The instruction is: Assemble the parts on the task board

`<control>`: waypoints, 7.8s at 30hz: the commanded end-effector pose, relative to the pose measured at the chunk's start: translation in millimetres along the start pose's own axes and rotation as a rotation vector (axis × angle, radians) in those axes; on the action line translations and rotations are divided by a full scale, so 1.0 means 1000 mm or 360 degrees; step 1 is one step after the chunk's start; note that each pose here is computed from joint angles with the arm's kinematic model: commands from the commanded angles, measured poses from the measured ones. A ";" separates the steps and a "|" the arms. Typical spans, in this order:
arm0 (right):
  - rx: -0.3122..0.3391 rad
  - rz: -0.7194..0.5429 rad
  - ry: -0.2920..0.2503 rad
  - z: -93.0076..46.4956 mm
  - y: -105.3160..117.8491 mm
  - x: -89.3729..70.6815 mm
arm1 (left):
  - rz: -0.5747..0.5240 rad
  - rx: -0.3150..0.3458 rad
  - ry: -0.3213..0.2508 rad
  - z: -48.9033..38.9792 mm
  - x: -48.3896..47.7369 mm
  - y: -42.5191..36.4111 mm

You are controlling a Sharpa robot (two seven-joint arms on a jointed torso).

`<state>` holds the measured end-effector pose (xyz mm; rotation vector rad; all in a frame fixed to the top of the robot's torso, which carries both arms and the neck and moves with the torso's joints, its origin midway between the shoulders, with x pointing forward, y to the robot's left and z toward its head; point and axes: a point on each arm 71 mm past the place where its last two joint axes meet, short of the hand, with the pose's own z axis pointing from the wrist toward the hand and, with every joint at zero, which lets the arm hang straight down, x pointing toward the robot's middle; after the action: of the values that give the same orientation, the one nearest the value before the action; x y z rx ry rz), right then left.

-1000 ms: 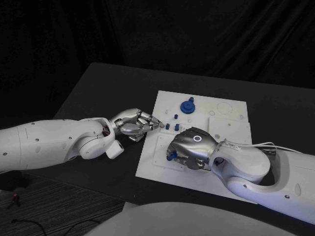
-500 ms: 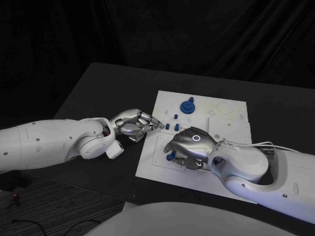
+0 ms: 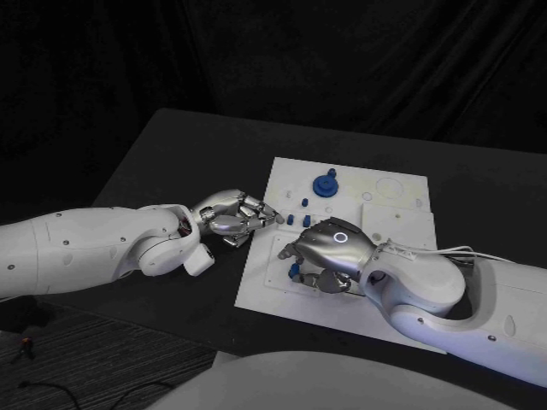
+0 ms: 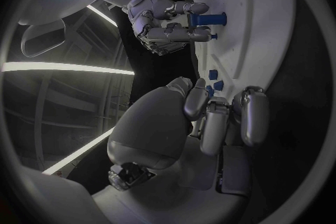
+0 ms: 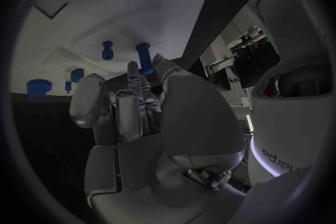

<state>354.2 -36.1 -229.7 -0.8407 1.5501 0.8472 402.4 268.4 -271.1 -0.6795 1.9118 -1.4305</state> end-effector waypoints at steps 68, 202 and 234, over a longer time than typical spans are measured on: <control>0.1396 0.0546 0.0413 -0.156 -0.119 -0.012 | -0.0018 0.0025 0.0009 0.0005 0.0024 -0.0024; 0.1340 0.1169 0.0467 -0.108 -0.078 0.027 | -0.0043 -0.0001 0.0072 0.0030 0.0093 -0.0021; 0.1276 0.1119 0.0456 -0.105 -0.074 0.028 | -0.0042 -0.0038 0.0078 0.0043 0.0084 0.0004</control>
<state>366.4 -164.6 -247.3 0.2157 2.2456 0.5066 400.7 261.4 -273.9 -0.6848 1.9621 -1.4382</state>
